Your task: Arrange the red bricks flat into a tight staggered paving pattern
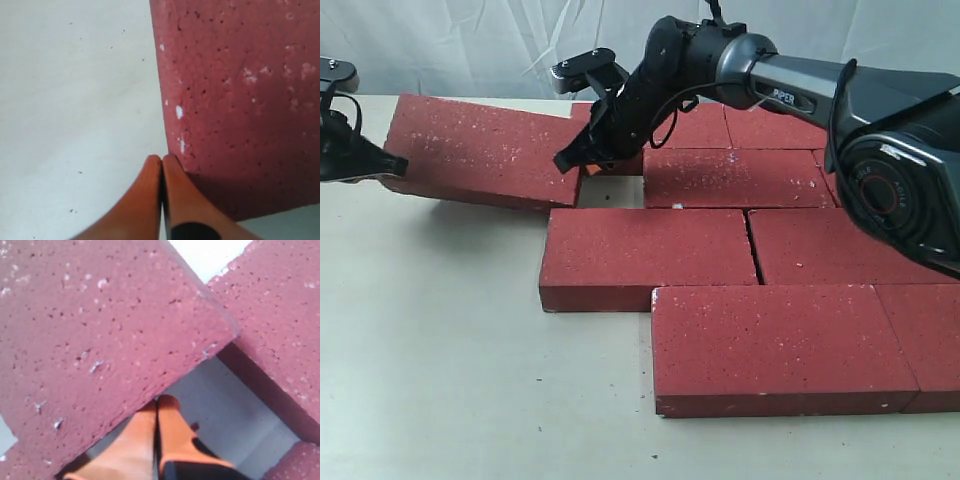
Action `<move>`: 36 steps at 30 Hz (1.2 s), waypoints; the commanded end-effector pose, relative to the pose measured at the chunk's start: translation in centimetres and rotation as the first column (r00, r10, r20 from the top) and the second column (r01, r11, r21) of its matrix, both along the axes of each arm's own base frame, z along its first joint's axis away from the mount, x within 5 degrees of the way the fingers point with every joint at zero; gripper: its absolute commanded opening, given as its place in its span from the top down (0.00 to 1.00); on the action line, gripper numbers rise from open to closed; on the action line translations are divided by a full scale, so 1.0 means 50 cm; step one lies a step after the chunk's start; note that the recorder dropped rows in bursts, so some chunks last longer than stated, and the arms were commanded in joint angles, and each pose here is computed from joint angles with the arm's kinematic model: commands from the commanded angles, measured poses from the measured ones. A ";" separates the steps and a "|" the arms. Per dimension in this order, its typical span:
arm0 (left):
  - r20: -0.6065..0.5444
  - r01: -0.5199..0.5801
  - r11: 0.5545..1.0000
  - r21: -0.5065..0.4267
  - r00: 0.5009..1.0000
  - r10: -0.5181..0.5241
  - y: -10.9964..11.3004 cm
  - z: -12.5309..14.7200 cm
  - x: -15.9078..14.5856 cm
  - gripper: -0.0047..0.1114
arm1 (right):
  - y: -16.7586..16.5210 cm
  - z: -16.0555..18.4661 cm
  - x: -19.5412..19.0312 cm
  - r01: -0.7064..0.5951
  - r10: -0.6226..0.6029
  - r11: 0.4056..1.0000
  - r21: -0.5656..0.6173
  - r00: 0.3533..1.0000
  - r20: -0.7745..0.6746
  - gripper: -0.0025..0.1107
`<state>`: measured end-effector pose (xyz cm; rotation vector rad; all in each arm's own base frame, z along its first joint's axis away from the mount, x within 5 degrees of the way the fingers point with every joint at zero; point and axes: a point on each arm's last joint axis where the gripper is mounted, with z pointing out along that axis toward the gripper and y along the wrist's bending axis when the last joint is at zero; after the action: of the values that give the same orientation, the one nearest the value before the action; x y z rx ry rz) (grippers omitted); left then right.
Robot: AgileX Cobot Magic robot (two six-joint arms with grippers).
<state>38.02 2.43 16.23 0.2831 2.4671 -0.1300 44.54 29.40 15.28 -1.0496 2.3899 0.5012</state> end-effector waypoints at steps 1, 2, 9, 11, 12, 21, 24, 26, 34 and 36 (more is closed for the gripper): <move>-0.065 0.018 0.997 -0.072 0.998 -0.023 -0.003 -0.007 -0.012 0.96 | 0.032 0.006 -0.009 -0.006 0.005 0.998 0.054 1.000 0.008 0.99; -0.080 0.029 0.996 -0.083 0.996 -0.036 -0.003 -0.008 -0.016 0.96 | 0.027 0.003 -0.008 0.011 -0.011 1.000 0.026 1.000 0.006 0.99; -0.116 0.013 0.998 -0.064 0.993 -0.021 0.034 -0.024 -0.022 0.96 | -0.006 -0.010 0.002 0.090 -0.085 0.983 -0.161 0.996 0.037 0.99; -0.115 -0.019 0.997 -0.074 0.993 0.010 0.050 -0.024 -0.023 0.96 | -0.007 -0.011 0.001 0.087 -0.084 0.982 -0.166 0.996 0.030 0.99; -0.114 -0.031 0.996 -0.078 0.993 0.022 0.056 -0.024 -0.024 0.96 | -0.007 -0.011 0.001 0.087 -0.084 0.982 -0.166 0.996 0.030 0.99; -0.080 -0.123 0.987 -0.100 0.990 0.115 0.087 -0.017 -0.022 0.96 | 0.044 0.001 -0.014 0.058 -0.056 0.998 -0.036 0.997 0.056 0.99; -0.068 -0.129 0.988 -0.087 0.990 0.123 0.090 -0.017 -0.020 0.96 | 0.062 0.000 -0.031 0.023 -0.019 0.998 -0.060 0.998 0.062 0.99; -0.061 -0.134 0.988 -0.078 0.990 0.130 0.092 -0.016 -0.019 0.96 | 0.067 -0.001 -0.036 0.006 0.001 0.996 -0.085 0.997 0.075 0.99; -0.029 -0.192 0.981 -0.037 0.981 0.191 0.107 -0.032 -0.009 0.96 | 0.059 0.006 -0.032 -0.001 0.022 0.987 -0.161 0.991 0.131 0.99; -0.075 -0.190 0.981 -0.044 0.980 0.186 0.106 -0.065 -0.009 0.96 | 0.052 -0.001 -0.027 -0.003 0.032 0.982 -0.191 0.989 0.145 0.99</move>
<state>37.51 7.59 14.38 0.0499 2.5128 -0.1108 42.86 32.27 14.75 -1.1304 2.3628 0.2316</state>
